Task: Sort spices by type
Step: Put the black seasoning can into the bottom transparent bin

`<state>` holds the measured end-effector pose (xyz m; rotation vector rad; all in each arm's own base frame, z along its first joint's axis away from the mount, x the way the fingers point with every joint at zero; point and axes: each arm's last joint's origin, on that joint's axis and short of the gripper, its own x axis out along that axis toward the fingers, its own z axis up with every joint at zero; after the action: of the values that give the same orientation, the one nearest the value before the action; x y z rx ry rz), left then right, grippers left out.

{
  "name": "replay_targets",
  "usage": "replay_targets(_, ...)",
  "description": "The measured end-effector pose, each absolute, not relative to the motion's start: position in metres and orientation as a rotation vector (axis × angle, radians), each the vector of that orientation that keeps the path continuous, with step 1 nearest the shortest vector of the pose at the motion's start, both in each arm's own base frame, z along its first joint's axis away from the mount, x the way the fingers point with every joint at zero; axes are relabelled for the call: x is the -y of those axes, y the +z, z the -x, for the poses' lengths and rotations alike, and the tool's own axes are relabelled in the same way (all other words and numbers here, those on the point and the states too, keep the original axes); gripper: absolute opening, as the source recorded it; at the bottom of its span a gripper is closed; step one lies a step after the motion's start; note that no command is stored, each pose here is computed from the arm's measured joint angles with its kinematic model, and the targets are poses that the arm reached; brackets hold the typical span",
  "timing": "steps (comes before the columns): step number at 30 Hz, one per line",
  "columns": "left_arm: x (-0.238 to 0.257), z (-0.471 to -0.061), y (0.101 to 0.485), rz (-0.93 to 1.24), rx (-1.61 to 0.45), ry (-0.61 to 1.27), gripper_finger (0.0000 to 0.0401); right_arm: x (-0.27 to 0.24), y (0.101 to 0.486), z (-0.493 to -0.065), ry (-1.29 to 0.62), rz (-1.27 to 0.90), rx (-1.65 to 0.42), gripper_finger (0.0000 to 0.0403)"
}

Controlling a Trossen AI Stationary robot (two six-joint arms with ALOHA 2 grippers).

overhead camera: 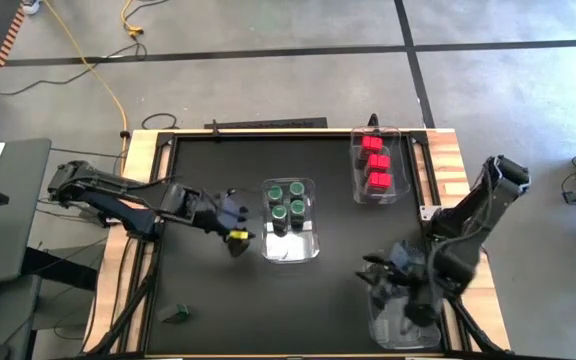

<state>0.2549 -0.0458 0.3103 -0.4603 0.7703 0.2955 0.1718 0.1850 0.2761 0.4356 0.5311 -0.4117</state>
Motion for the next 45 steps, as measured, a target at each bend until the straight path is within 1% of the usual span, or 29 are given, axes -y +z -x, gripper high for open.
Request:
replay_targets(3,0.062,-0.244,0.304,0.459,-0.861,0.303,0.0261,-0.178,0.271,-0.196,-0.480,-0.500,-0.490,0.0256)
replay_targets(6,0.080,-0.231,0.304,0.456,-0.922,0.252,0.0261,-0.172,0.269,-0.217,-0.514,-0.561,-0.440,0.0256)
replay_targets(9,0.098,-0.215,0.305,0.514,-1.003,0.183,0.0261,-0.169,0.274,-0.234,-0.486,-0.579,-0.382,0.0256)
replay_targets(11,0.110,-0.204,0.305,0.554,-1.056,0.169,0.0261,-0.170,0.278,-0.243,-0.449,-0.562,-0.343,0.0256)
replay_targets(16,0.140,-0.171,0.300,0.590,-1.193,0.192,0.0261,-0.168,0.289,-0.255,-0.399,-0.523,-0.271,0.0256)
replay_targets(23,0.168,-0.134,0.297,0.713,-1.327,0.266,0.0261,-0.163,0.290,-0.260,-0.410,-0.526,-0.256,0.0256)
replay_targets(26,0.176,-0.128,0.292,0.722,-1.431,0.251,0.0261,-0.162,0.291,-0.261,-0.412,-0.532,-0.248,0.0256)
replay_targets(29,0.184,-0.123,0.281,0.718,-1.517,0.275,0.0261,-0.161,0.291,-0.261,-0.413,-0.535,-0.246,0.0256)
replay_targets(33,0.195,-0.121,0.267,0.673,-1.611,0.285,0.0261,-0.162,0.292,-0.262,-0.409,-0.543,-0.239,0.0256)
replay_targets(36,0.202,-0.124,0.258,0.654,-1.636,0.286,0.0261,-0.162,0.293,-0.262,-0.406,-0.546,-0.237,0.0256)
replay_targets(42,0.218,-0.134,0.244,0.603,-1.634,0.202,0.0261,-0.162,0.293,-0.262,-0.405,-0.548,-0.235,0.0256)
replay_targets(45,0.221,-0.136,0.237,0.573,-1.646,0.222,0.0261,-0.163,0.293,-0.262,-0.404,-0.551,-0.232,0.0256)
